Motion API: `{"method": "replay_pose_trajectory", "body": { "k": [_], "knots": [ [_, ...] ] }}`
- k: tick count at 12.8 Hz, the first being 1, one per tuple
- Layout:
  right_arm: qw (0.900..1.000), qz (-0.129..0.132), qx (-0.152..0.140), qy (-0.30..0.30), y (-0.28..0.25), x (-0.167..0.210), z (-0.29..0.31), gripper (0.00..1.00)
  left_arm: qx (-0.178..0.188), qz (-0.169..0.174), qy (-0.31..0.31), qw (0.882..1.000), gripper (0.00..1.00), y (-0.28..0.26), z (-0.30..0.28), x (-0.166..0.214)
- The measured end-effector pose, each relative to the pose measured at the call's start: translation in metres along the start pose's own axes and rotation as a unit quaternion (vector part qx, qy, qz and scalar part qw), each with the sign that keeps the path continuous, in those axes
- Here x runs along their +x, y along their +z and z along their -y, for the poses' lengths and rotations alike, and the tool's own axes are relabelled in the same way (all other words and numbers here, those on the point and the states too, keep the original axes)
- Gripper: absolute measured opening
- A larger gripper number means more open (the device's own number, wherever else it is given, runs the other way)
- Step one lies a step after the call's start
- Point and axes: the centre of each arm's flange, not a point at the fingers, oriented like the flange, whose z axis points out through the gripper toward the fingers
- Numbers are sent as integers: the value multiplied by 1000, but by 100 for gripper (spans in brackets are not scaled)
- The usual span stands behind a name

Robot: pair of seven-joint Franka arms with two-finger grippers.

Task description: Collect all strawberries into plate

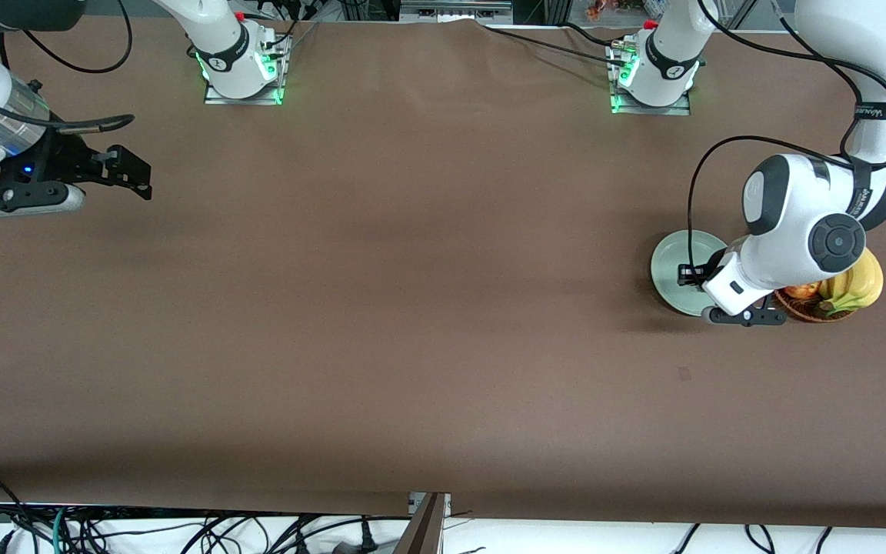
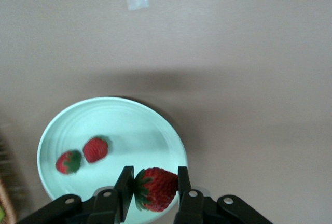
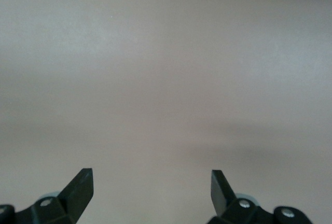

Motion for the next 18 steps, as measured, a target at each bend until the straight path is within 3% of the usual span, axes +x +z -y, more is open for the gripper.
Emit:
{"method": "replay_pose_trajectory", "body": {
  "k": [2, 5, 6, 8, 11, 18],
  "knots": [
    [1000, -1, -1, 2, -2, 1, -3, 100, 3, -19, 4, 1000, 39, 47, 6, -19],
    [1000, 6, -1, 5, 6, 5, -5, 100, 5, -12, 5, 1000, 38, 78, 8, -34],
    [1000, 8, -2, 5, 8, 6, -5, 100, 5, -12, 7, 1000, 44, 77, 8, -33],
    [1000, 8, -2, 5, 9, 7, -5, 100, 5, -18, 14, 1000, 65, 68, 8, -29],
    [1000, 4, -2, 5, 5, 8, -6, 100, 2, -15, 13, 1000, 98, 4, 13, -18],
    [1000, -7, -1, 6, -5, 10, -6, 100, -10, -10, 20, 1000, 100, -199, 9, -61]
  ]
}}
